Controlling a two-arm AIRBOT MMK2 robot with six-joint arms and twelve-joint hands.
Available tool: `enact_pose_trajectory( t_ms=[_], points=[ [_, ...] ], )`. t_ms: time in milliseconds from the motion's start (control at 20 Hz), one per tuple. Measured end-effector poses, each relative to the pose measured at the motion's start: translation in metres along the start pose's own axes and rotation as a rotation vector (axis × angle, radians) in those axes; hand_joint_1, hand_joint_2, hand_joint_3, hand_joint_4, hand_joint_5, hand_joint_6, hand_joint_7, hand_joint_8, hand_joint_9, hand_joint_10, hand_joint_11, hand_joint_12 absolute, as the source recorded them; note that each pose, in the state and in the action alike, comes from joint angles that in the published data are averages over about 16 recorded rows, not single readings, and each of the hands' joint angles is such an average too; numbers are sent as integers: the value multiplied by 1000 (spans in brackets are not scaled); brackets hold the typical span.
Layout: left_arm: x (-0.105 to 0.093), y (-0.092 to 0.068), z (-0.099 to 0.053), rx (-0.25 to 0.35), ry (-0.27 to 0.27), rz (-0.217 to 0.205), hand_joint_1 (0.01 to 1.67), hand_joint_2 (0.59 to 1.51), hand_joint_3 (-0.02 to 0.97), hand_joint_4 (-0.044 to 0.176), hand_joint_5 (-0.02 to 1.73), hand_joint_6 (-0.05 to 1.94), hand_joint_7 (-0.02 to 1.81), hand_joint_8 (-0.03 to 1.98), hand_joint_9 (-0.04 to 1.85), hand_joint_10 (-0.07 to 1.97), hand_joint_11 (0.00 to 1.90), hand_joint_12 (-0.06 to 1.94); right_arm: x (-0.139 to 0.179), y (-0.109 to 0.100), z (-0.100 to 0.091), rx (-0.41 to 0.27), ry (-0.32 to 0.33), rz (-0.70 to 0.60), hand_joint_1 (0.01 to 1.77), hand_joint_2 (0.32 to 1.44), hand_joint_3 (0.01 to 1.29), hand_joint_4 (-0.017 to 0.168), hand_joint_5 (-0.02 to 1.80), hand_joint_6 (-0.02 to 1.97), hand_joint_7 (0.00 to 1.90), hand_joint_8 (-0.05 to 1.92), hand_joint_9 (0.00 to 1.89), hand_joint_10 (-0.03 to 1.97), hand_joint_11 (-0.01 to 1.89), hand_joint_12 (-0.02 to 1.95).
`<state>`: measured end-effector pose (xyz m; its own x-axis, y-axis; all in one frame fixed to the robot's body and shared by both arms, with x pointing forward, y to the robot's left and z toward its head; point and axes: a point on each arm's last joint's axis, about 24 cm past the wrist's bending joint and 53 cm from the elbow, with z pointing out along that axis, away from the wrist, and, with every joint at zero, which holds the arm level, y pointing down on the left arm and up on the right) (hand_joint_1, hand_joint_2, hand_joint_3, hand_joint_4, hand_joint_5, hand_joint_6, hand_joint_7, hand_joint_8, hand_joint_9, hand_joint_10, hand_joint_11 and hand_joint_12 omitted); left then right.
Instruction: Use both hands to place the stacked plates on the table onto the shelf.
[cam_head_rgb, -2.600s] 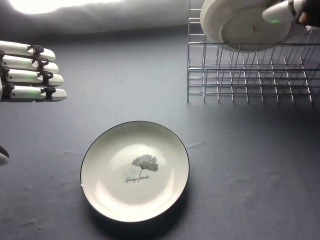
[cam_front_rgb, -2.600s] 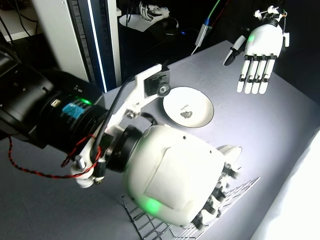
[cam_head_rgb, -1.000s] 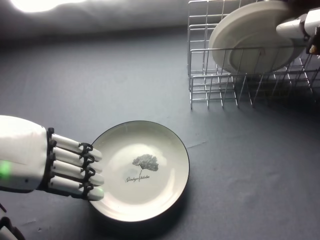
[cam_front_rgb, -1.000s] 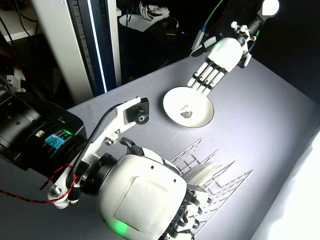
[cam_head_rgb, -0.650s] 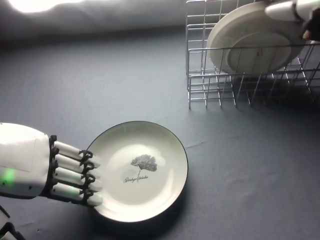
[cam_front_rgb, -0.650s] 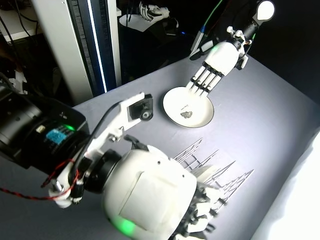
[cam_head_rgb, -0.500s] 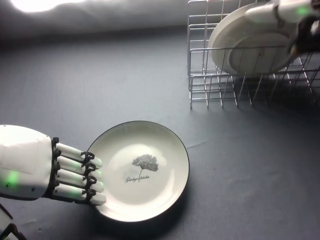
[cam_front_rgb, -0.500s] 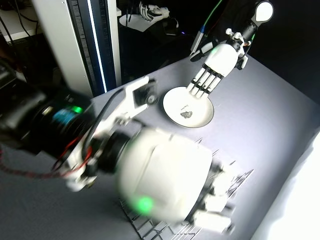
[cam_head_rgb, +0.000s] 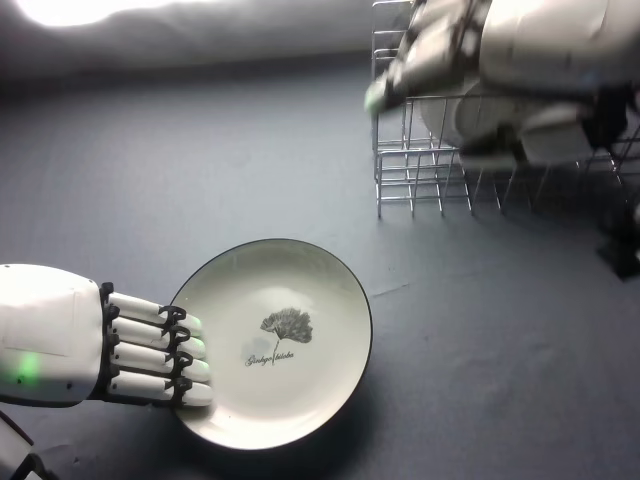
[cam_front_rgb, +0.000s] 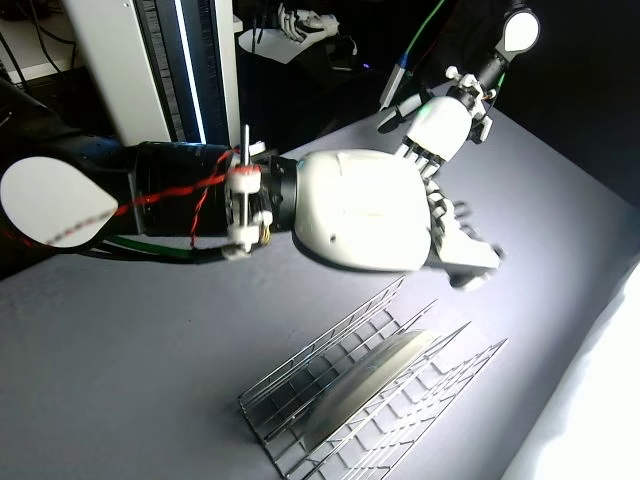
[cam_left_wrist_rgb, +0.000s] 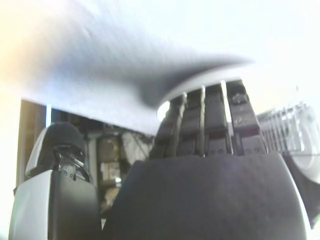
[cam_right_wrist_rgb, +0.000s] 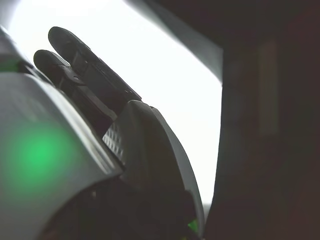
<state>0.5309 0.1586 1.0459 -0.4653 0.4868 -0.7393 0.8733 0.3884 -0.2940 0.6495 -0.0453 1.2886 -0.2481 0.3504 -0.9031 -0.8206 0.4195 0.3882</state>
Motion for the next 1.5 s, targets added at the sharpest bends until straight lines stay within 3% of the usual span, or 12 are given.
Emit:
enact_pose_trajectory(
  t_ms=[250,500,900,1500],
  points=[
    [13,3,1,-8,17,-22,24,1092,20,-8,44,-28,61,-8,78,-15,38,83,38,29,2,-123,120,-187,1124,1065,14,3,649,65,726,16,480,586,113,1464],
    [22,4,0,-8,23,-49,23,1086,20,-9,45,-29,52,-13,72,-20,36,76,63,45,4,-206,188,-302,1111,1061,14,4,647,62,719,15,469,600,107,1476],
    [29,5,0,-7,27,-77,21,1074,20,-9,37,-30,42,-13,59,-20,27,69,86,62,7,-285,235,-396,1107,1058,14,4,646,58,709,15,453,622,96,1479],
    [30,5,-1,-7,28,-80,21,1075,19,-9,29,-31,38,-14,56,-21,24,67,114,84,20,-348,263,-410,1092,1082,13,3,530,39,569,15,347,550,45,1380]
  ],
)
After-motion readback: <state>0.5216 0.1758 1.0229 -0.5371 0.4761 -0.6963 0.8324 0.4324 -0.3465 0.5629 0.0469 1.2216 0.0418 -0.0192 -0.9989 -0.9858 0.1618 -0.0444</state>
